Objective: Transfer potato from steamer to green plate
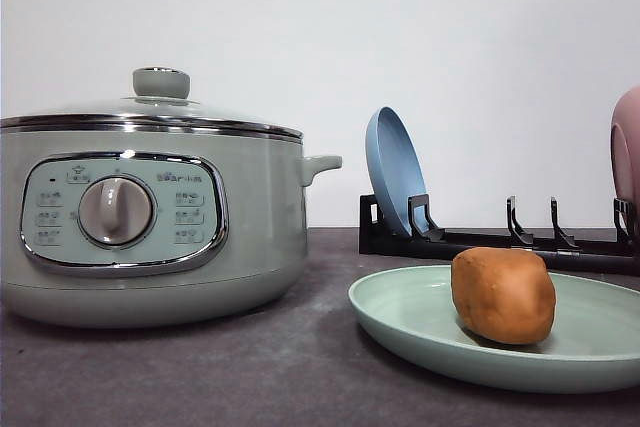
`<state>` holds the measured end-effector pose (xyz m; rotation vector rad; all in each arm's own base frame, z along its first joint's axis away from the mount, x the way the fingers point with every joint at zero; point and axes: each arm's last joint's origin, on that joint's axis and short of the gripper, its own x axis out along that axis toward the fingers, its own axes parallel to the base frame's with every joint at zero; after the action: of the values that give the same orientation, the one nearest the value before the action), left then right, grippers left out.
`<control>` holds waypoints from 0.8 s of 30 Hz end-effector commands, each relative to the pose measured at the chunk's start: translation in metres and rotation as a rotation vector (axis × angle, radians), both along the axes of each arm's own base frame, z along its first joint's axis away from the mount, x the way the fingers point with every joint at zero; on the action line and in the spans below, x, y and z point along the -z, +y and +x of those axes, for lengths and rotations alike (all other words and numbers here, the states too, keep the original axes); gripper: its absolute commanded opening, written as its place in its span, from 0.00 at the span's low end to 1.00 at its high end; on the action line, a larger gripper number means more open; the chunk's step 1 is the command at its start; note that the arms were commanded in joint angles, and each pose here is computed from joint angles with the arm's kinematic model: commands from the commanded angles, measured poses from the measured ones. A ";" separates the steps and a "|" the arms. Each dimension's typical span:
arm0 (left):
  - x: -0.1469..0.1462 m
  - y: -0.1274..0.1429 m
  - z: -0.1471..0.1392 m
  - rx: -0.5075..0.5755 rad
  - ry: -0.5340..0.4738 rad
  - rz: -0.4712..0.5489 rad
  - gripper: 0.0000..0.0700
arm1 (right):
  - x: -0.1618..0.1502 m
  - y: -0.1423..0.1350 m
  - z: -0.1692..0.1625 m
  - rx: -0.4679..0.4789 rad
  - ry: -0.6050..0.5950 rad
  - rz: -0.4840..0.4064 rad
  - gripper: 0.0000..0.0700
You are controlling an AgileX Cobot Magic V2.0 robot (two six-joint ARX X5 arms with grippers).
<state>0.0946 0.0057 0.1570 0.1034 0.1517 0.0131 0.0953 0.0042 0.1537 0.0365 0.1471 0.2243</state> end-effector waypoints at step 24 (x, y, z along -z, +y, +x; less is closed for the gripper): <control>0.008 0.000 0.001 -0.004 0.027 -0.005 0.01 | 0.002 0.000 0.000 0.000 0.005 0.011 0.00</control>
<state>0.0946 0.0057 0.1570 0.1034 0.1516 0.0131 0.0953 0.0042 0.1537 0.0364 0.1471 0.2240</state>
